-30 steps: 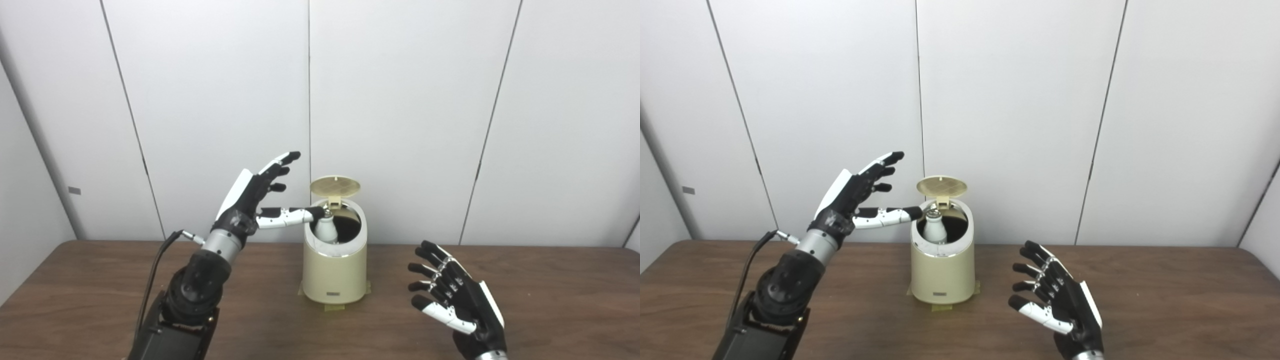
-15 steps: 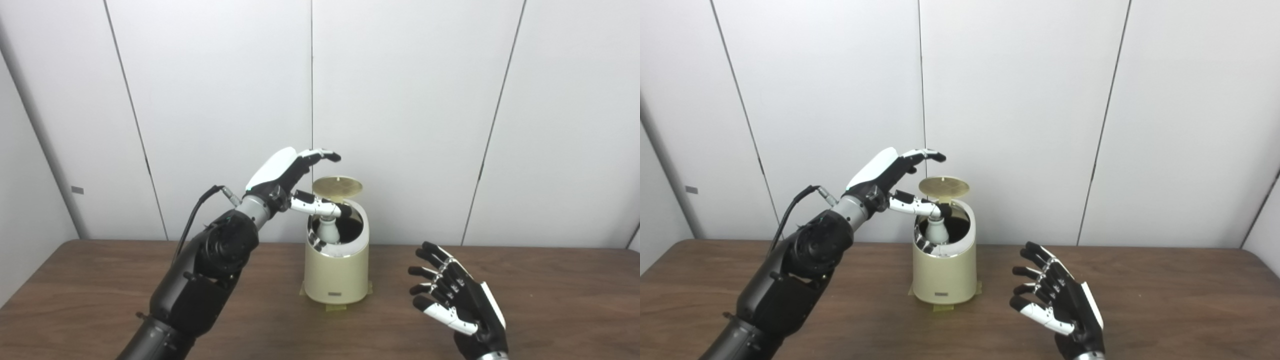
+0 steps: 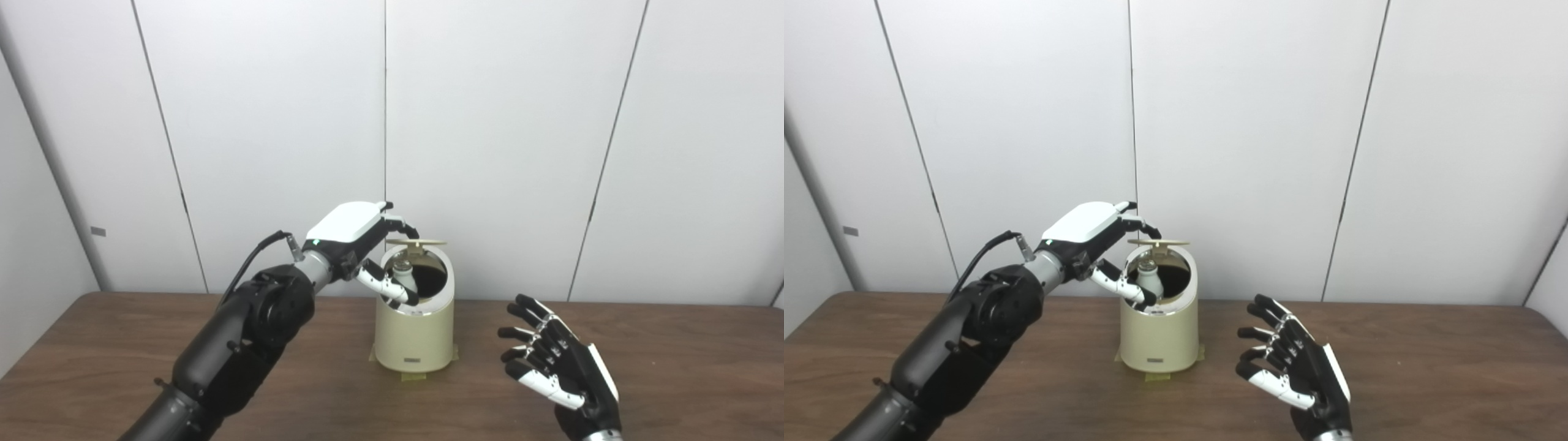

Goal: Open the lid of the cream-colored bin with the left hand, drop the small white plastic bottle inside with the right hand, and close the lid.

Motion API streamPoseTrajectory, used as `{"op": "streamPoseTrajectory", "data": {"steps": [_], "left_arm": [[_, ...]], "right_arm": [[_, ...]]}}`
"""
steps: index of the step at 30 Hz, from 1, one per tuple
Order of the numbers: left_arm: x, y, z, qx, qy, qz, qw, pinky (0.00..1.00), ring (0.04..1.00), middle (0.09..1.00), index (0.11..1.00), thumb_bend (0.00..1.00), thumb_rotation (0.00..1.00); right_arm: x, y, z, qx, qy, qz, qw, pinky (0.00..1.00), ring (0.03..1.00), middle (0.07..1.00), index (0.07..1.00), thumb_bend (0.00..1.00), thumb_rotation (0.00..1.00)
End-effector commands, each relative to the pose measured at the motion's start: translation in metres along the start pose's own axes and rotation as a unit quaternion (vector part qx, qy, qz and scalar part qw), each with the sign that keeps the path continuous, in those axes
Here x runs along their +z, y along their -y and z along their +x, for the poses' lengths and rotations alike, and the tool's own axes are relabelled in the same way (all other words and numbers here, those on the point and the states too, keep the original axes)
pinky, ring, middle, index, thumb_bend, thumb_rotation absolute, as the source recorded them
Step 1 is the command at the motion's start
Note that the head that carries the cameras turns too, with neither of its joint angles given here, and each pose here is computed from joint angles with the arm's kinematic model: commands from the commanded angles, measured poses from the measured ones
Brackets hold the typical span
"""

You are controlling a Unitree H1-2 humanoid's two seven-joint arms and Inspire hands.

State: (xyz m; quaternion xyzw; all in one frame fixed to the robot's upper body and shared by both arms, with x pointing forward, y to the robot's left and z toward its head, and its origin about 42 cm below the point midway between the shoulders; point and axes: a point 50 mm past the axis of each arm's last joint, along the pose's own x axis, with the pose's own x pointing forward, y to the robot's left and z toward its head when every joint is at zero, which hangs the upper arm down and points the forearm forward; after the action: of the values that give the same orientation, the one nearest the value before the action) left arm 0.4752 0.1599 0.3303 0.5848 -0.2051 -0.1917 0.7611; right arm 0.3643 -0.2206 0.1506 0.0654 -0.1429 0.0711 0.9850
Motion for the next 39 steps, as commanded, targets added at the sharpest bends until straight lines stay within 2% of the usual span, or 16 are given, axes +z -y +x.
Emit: {"op": "streamPoseTrajectory", "data": {"steps": [1,11,26,32,39], "left_arm": [[0.009,-0.031,0.001,0.033,0.025,0.033,0.999,1.00,1.000,0.819,0.776,0.99,0.39],[0.016,-0.032,-0.012,0.027,0.044,0.057,0.997,1.00,1.000,0.806,0.766,0.98,0.37],[0.019,-0.027,-0.018,0.003,0.054,0.084,0.995,1.00,0.980,0.793,0.752,1.00,0.45],[0.018,-0.018,-0.018,-0.023,0.047,0.095,0.994,1.00,0.964,0.787,0.741,1.00,0.37],[0.018,-0.005,-0.017,-0.055,0.041,0.102,0.992,1.00,0.971,0.775,0.730,1.00,0.36]], "right_arm": [[0.018,-0.006,0.014,0.011,0.042,-0.006,0.999,0.47,0.668,0.811,0.809,0.83,0.27],[0.019,-0.011,0.014,0.012,0.039,-0.012,0.999,0.47,0.664,0.809,0.810,0.84,0.29],[0.023,-0.015,0.016,0.008,0.035,-0.015,0.999,0.47,0.668,0.811,0.809,0.85,0.28],[0.026,-0.016,0.016,0.008,0.035,-0.017,0.999,0.47,0.669,0.814,0.811,0.85,0.30],[0.027,-0.016,0.016,0.009,0.035,-0.013,0.999,0.47,0.668,0.811,0.812,0.86,0.30]]}}
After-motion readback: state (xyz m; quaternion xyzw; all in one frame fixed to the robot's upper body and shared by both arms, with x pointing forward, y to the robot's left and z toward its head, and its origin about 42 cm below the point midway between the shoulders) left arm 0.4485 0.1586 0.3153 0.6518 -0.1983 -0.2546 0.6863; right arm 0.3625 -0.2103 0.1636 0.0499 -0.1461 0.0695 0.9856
